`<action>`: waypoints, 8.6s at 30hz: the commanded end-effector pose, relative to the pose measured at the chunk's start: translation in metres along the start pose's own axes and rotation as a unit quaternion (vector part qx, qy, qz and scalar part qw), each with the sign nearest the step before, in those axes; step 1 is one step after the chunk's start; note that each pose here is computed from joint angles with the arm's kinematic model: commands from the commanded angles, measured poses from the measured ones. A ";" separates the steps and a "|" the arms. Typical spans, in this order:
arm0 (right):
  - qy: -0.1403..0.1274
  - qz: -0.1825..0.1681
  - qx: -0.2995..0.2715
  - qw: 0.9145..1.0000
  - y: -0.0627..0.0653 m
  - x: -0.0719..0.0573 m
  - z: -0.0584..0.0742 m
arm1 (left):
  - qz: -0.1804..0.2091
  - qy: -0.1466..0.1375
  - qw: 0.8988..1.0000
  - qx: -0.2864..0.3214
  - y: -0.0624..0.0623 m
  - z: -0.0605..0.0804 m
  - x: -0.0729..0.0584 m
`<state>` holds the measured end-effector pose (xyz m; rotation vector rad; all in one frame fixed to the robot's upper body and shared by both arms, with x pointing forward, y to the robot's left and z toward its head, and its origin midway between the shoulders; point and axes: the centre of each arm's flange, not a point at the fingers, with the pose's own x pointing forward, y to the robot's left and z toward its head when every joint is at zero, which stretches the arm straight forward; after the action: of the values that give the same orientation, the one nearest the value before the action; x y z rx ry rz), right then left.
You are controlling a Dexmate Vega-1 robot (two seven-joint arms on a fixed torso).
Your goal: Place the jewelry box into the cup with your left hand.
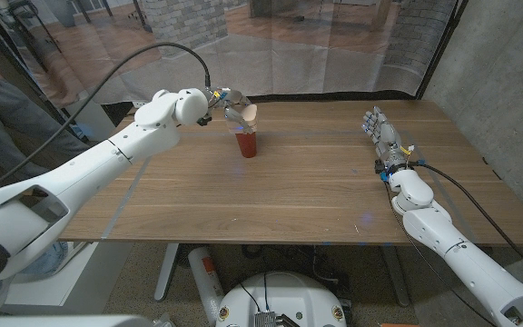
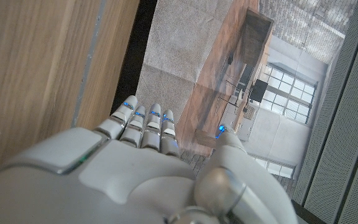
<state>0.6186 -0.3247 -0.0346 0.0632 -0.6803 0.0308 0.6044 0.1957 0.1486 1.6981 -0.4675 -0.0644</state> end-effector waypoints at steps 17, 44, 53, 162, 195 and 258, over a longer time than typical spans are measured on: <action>0.001 0.004 -0.002 1.000 -0.001 0.003 0.001 | -0.002 0.010 1.000 0.004 0.001 -0.001 -0.001; 0.000 0.003 -0.002 1.000 -0.002 0.000 0.001 | 0.004 0.013 1.000 0.003 -0.003 -0.002 -0.003; 0.001 0.002 -0.002 1.000 0.000 0.000 0.001 | 0.004 0.011 1.000 0.002 -0.005 -0.003 -0.002; 0.007 -0.008 -0.007 1.000 -0.002 0.000 -0.001 | 0.008 0.016 0.999 -0.040 -0.002 -0.019 0.006; 0.002 -0.010 -0.003 1.000 -0.004 -0.002 -0.002 | 0.005 0.013 0.999 -0.032 0.001 -0.009 0.010; -0.012 -0.005 -0.002 1.000 -0.007 -0.009 0.007 | 0.096 0.016 0.995 -0.013 0.070 0.006 -0.032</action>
<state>0.6084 -0.3327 -0.0361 0.0640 -0.7014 0.0204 0.5592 0.1933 0.2032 1.6222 -0.5855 0.0860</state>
